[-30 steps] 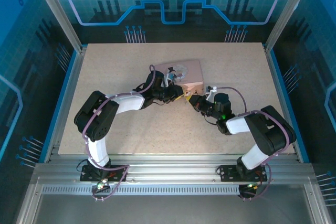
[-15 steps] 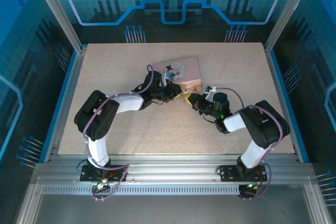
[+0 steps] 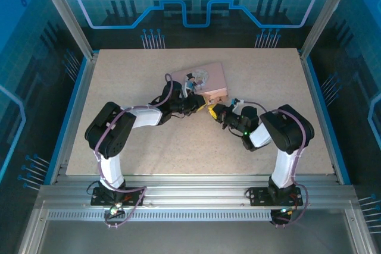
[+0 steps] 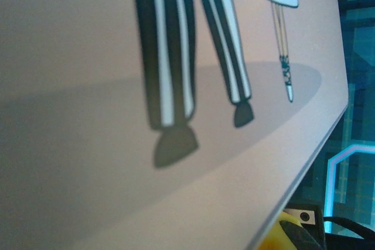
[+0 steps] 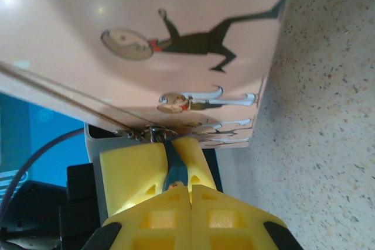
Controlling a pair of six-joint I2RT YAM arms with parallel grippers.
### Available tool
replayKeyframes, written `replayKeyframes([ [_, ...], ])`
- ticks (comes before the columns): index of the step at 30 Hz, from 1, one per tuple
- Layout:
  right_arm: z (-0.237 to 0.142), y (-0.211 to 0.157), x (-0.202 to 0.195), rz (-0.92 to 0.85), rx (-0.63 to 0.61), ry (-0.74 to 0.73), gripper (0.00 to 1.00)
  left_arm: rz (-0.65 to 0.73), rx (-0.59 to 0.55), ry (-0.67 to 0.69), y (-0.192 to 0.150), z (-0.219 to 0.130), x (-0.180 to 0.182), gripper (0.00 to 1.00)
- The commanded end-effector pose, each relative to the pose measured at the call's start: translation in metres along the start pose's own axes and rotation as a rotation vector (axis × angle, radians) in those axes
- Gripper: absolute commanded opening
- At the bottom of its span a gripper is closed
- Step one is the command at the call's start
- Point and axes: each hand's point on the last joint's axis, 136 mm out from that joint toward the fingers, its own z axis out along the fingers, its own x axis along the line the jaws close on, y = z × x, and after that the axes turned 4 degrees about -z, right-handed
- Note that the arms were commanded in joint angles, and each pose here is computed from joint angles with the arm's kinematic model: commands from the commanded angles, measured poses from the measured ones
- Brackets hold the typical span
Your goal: Unlock a padlock with a key
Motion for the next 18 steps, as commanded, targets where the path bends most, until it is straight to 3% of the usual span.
replayKeyframes([
  [1,0.006,0.008,-0.005,0.058,-0.009,0.001,0.00,-0.002,0.164,-0.120,-0.037,0.002,-0.031,0.11],
  [18,0.020,0.010,-0.008,0.054,-0.007,-0.040,0.00,-0.004,0.209,-0.111,-0.050,0.005,-0.029,0.07],
])
